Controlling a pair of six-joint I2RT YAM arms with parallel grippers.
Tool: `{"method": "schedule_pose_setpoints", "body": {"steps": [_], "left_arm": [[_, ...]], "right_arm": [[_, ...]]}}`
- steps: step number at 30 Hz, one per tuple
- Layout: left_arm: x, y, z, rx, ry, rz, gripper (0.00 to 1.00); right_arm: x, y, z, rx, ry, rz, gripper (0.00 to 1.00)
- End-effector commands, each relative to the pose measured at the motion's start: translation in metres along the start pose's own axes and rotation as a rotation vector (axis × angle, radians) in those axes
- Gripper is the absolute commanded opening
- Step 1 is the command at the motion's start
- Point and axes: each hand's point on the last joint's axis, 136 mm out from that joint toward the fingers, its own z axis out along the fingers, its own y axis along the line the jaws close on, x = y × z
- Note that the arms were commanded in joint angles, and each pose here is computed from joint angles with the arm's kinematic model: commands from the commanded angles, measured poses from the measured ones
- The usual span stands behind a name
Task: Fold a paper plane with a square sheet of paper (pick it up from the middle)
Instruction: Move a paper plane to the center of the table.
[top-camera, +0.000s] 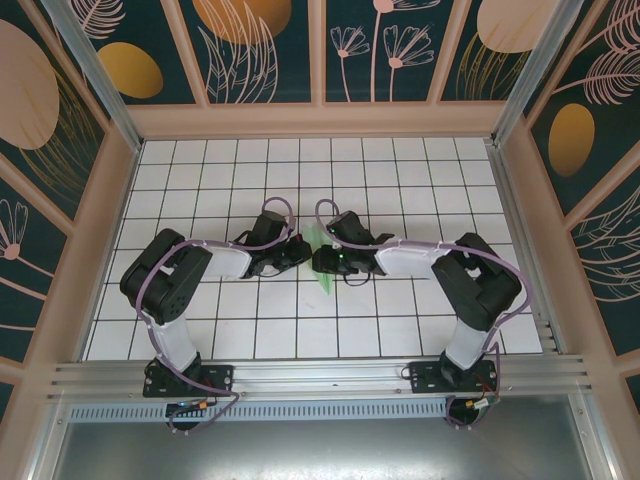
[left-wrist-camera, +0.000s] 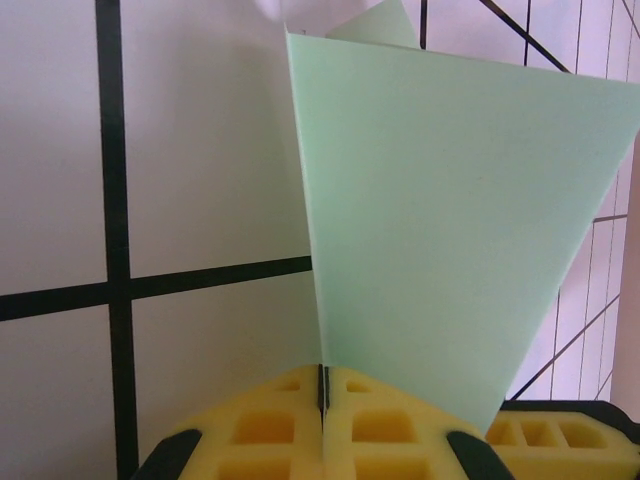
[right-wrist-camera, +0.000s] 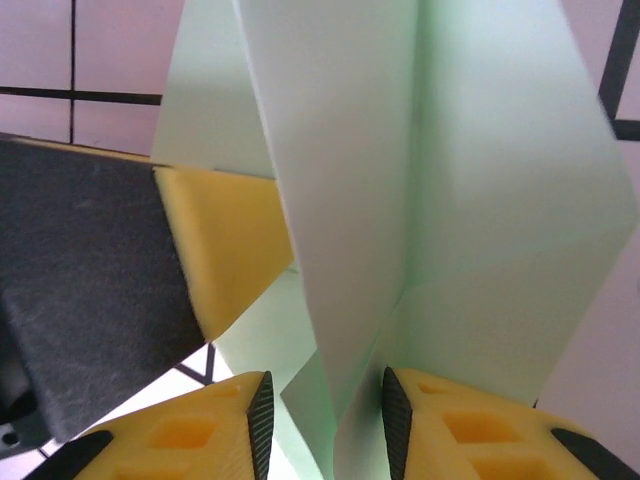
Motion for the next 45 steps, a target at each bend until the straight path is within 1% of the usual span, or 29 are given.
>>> {"method": "schedule_pose_setpoints", "body": {"steps": [1, 4, 7, 8, 11, 12, 14, 16, 18, 23, 25, 27, 29, 33, 39, 45], "left_arm": [[-0.002, 0.001, 0.0, 0.014, -0.004, -0.005, 0.0], [-0.003, -0.001, -0.001, 0.016, -0.005, -0.003, 0.0], [-0.005, -0.004, -0.003, 0.016, -0.011, -0.001, 0.07], [-0.007, -0.005, -0.004, 0.015, -0.015, 0.0, 0.11], [-0.016, -0.009, -0.013, -0.002, -0.037, 0.006, 0.2], [-0.021, -0.009, -0.018, -0.025, -0.048, 0.009, 0.26], [-0.032, -0.006, -0.029, -0.078, -0.08, 0.02, 0.37], [-0.045, -0.002, -0.043, -0.128, -0.12, 0.022, 0.47], [-0.056, 0.008, -0.056, -0.191, -0.155, 0.013, 0.56], [-0.074, 0.035, -0.082, -0.312, -0.227, -0.013, 0.71], [-0.078, 0.042, -0.089, -0.344, -0.245, -0.012, 0.79], [-0.081, 0.047, -0.096, -0.373, -0.265, -0.003, 0.87], [-0.083, 0.05, -0.1, -0.395, -0.278, 0.006, 0.93], [-0.083, 0.052, -0.105, -0.411, -0.291, 0.02, 0.98], [-0.08, 0.057, -0.106, -0.419, -0.292, 0.019, 0.99], [-0.079, 0.059, -0.101, -0.42, -0.279, 0.016, 0.99]], "right_arm": [[-0.002, -0.004, 0.004, 0.049, 0.003, -0.019, 0.37], [-0.004, -0.007, 0.005, 0.079, -0.004, -0.02, 0.35], [-0.006, -0.011, 0.006, 0.115, -0.004, -0.022, 0.32], [-0.006, -0.012, 0.007, 0.124, 0.0, -0.022, 0.29], [-0.008, -0.014, 0.009, 0.15, 0.0, -0.026, 0.16], [-0.01, -0.016, 0.008, 0.168, -0.005, -0.023, 0.12], [-0.016, -0.019, 0.006, 0.203, -0.022, -0.023, 0.08], [-0.024, -0.021, 0.002, 0.24, -0.046, -0.022, 0.07], [-0.033, -0.025, -0.002, 0.282, -0.071, -0.015, 0.06], [-0.052, -0.041, -0.005, 0.371, -0.105, 0.021, 0.06], [-0.063, -0.051, -0.006, 0.395, -0.122, 0.051, 0.05], [-0.079, -0.06, -0.007, 0.4, -0.139, 0.079, 0.06], [-0.095, -0.067, -0.007, 0.41, -0.149, 0.085, 0.06], [-0.117, -0.083, -0.005, 0.447, -0.154, 0.078, 0.08], [-0.133, -0.1, -0.001, 0.474, -0.132, 0.042, 0.11], [-0.137, -0.107, 0.011, 0.483, -0.108, 0.046, 0.13]]}}
